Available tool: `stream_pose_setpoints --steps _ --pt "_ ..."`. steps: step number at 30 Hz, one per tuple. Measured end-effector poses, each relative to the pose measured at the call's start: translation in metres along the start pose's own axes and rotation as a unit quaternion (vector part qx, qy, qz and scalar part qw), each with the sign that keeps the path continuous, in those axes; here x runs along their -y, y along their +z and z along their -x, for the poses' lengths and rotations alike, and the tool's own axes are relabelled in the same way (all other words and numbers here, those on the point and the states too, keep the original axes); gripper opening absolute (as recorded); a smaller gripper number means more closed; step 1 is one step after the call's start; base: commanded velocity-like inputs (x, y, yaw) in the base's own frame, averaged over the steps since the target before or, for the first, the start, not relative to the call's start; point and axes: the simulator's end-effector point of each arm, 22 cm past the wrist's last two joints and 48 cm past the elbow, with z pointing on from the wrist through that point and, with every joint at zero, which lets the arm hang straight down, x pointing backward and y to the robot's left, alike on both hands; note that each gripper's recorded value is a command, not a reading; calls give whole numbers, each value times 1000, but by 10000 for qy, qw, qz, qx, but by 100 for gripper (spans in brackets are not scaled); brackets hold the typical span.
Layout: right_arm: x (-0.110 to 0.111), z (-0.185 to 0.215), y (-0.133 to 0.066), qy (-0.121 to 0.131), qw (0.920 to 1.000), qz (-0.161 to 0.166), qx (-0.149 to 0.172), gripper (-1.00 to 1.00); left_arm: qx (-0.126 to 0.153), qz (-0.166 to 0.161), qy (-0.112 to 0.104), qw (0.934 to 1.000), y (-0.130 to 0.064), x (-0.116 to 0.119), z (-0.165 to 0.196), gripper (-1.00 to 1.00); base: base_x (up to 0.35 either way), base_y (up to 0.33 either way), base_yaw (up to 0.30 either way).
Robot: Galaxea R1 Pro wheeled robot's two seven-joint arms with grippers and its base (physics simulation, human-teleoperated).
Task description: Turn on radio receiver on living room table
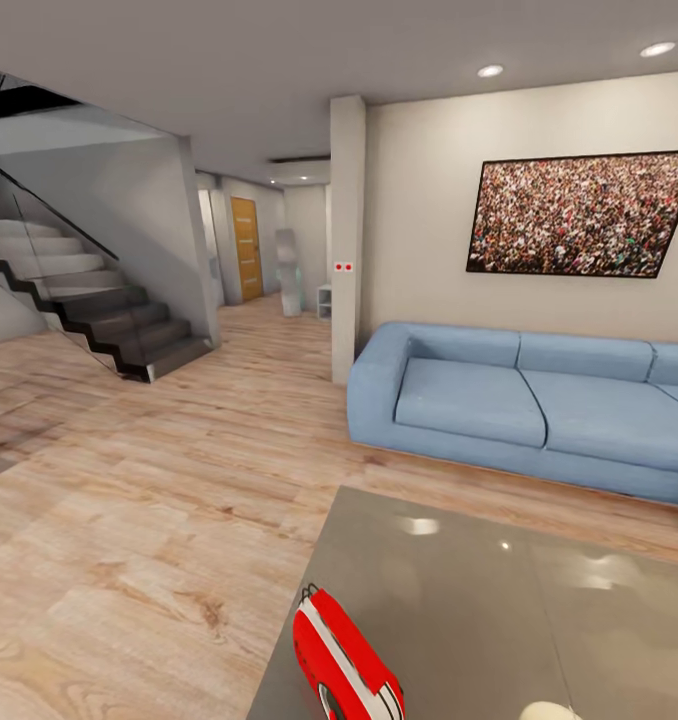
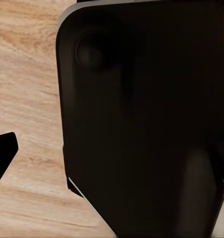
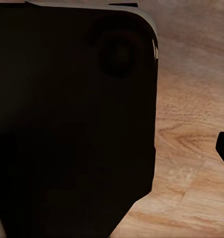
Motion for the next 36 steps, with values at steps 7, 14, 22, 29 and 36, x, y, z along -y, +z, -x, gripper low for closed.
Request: stream_pose_setpoints --steps 7,14,22,29,36 --pt "4 -1 -11 -37 10000 -27 -6 100 -12 -2 -1 10000 -11 0 -1 100 0 0 -32" --pt "6 -5 -22 -66 9999 -36 -67 100 -68 13 -2 10000 -22 0 -6 100 0 0 -92" --pt "6 -11 -34 -82 9999 -35 -132 100 -132 11 -3 9999 -33 0 -11 100 0 0 -85" --pt "5 -16 -44 -97 9998 -29 -189 100 -185 20 -2 9998 -43 0 -16 100 0 0 -85" --pt "6 -19 -44 -112 9997 -31 -229 100 -222 48 -2 9997 -44 -1 -19 100 0 0 -44"
